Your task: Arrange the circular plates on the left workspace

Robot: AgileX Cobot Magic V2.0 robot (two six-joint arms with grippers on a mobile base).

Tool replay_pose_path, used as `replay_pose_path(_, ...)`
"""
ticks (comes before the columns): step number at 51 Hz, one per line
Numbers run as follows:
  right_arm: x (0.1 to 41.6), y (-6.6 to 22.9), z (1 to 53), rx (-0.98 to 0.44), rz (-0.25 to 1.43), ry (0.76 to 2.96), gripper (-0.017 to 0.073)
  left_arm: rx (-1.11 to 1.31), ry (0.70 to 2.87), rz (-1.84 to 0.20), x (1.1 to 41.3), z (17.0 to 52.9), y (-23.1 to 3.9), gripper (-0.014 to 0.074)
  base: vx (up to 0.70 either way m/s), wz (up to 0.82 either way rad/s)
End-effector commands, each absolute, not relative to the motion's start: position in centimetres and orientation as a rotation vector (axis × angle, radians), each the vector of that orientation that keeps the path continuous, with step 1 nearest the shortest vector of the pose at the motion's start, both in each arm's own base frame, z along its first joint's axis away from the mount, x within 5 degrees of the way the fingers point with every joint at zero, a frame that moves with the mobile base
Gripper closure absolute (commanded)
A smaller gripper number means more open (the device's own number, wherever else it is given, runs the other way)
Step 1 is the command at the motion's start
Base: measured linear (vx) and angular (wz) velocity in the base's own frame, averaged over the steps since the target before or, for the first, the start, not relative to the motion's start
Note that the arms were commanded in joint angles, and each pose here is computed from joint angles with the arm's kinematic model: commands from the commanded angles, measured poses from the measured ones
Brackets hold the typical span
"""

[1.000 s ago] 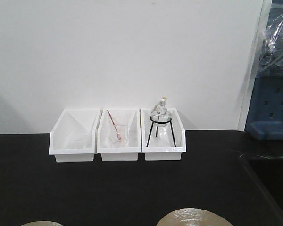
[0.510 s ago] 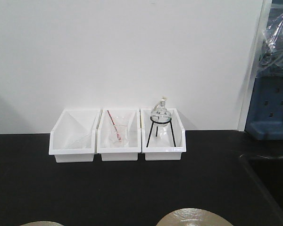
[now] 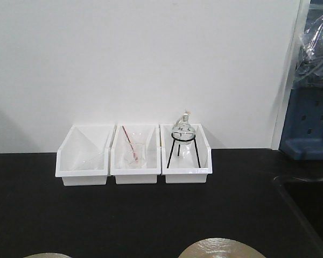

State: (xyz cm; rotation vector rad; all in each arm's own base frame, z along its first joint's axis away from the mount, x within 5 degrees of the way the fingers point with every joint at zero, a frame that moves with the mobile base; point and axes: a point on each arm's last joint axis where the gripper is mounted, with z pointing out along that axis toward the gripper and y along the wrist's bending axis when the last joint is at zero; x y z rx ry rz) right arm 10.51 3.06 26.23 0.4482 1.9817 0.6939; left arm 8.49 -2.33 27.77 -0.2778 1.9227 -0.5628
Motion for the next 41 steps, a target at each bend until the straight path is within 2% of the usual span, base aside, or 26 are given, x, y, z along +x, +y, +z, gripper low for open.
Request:
replay_pose_path(1,13.6,5.0,28.4,0.272,0.719,2.105,0.0561,-0.156,1.94,-0.78,11.0,30.0,-4.1,0.0594,0.0,0.0)
replay_pose_path(6,16.6,8.0,29.0,0.039,0.823,2.226,0.0561,-0.087,1.974,-1.024,13.6,30.3,-5.6,0.0594,0.0,0.0)
replay_pose_path(10,18.8,10.6,29.4,-0.149,1.002,2.283,0.0561,-0.119,1.988,-1.222,15.9,30.1,-6.3,0.0594,0.0,0.0)
replay_pose_path(14,20.8,12.4,30.0,-0.282,1.173,2.266,0.0561,-0.106,2.023,-1.274,17.7,29.4,-6.6,0.0594,0.0,0.0)
replay_pose_path(17,22.4,13.1,29.9,-0.31,1.268,2.269,0.0561,-0.142,2.057,-1.266,19.2,28.8,-6.2,0.0594,0.0,0.0)
replay_pose_path(24,25.6,11.0,29.2,-0.206,1.326,2.306,0.0561,-0.262,2.088,-1.246,21.1,27.6,-4.3,0.0594,0.0,0.0)
replay_pose_path(32,27.2,4.3,27.9,0.025,1.29,2.327,0.0561,-0.369,2.091,-1.238,21.3,26.8,-0.5,0.0594,0.0,0.0)
replay_pose_path(37,27.3,0.0,27.8,0.17,1.214,2.306,0.0561,-0.464,2.131,-1.136,20.7,26.1,2.3,0.0594,0.0,0.0)
replay_pose_path(41,27.1,-2.2,27.7,0.246,1.16,2.295,0.0561,-0.503,2.176,-1.064,20.2,25.5,3.6,0.0594,0.0,0.0)
